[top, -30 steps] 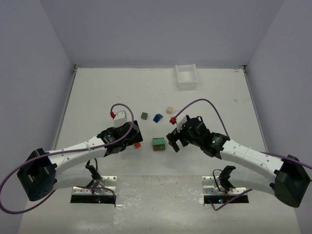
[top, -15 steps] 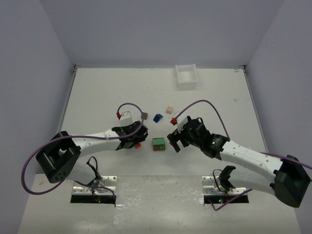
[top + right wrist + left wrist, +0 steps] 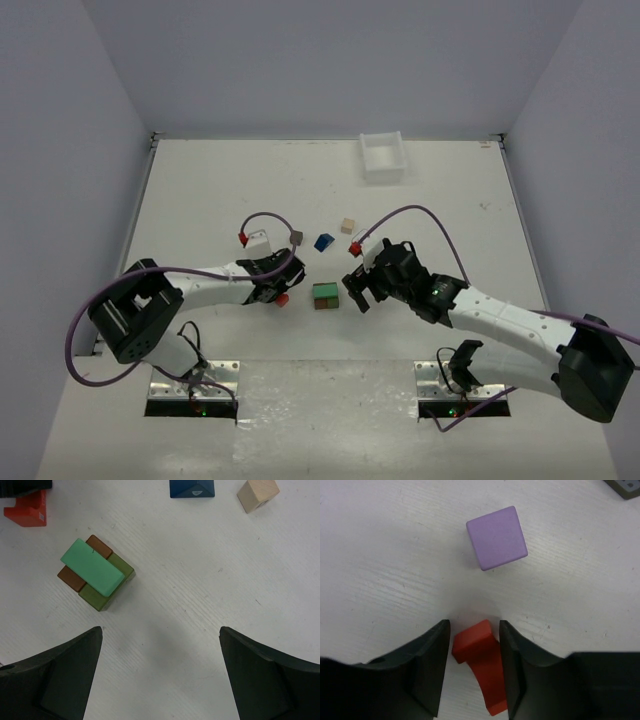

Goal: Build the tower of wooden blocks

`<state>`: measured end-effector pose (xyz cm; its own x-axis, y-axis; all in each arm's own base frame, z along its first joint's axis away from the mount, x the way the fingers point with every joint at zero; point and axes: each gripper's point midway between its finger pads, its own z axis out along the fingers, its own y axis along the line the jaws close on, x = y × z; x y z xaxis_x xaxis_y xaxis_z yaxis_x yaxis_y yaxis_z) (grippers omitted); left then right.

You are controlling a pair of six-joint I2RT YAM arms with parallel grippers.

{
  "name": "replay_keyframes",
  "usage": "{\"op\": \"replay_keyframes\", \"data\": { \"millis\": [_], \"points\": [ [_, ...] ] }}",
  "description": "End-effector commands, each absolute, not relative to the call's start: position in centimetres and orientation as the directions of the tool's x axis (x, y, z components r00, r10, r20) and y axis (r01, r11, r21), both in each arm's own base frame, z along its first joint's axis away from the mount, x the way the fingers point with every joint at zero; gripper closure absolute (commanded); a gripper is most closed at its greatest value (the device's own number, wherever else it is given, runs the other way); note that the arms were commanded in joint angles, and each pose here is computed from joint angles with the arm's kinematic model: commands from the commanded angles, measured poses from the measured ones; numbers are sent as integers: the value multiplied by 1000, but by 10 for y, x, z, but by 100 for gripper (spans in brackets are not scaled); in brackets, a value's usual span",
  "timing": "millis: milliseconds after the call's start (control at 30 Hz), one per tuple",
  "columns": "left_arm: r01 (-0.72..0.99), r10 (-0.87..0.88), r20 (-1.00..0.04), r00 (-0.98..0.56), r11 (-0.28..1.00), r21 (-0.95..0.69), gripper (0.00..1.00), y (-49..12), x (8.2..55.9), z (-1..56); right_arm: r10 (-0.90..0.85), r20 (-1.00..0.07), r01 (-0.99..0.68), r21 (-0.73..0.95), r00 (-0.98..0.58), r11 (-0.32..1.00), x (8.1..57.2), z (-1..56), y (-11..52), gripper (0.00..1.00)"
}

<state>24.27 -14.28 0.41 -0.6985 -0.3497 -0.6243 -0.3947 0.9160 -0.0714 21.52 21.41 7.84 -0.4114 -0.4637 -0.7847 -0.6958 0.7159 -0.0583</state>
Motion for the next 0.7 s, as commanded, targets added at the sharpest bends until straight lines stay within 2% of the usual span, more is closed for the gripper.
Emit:
{"op": "replay_keyframes", "data": {
  "millis": [0,33,67,333,433,500,533,600,667],
  "points": [
    [-403,-381,-649,-659,907,-123,87,-151,257,17,-430,-813,-668,-70,-392,741,226,88,216,1],
    [-403,-382,-651,-656,906,-125,96,-151,258,18,-428,-814,-669,-66,-393,741,226,88,216,1],
    [-403,-384,-652,-653,906,-130,99,-151,258,20,-425,-815,-668,-63,-394,741,226,88,217,1],
    [-377,-417,-689,-592,900,-221,100,-151,262,54,-397,-832,-665,-47,-387,745,224,95,217,1],
    [-337,-445,-716,-538,892,-301,100,-154,269,81,-367,-843,-659,-20,-393,752,224,100,220,1],
    [-242,-414,-747,-521,910,-336,100,-159,269,94,-322,-854,-648,23,-409,761,223,107,224,1],
    [-207,-460,-742,-488,887,-414,100,-169,275,112,-301,-857,-646,47,-418,762,222,111,227,1],
    [26,-422,-800,-427,878,-477,100,-189,278,140,-220,-861,-618,130,-458,776,222,119,234,1],
    [314,-434,-820,-373,773,-551,100,-222,265,189,-181,-864,-624,180,-469,760,219,130,243,1]
  ]
}}
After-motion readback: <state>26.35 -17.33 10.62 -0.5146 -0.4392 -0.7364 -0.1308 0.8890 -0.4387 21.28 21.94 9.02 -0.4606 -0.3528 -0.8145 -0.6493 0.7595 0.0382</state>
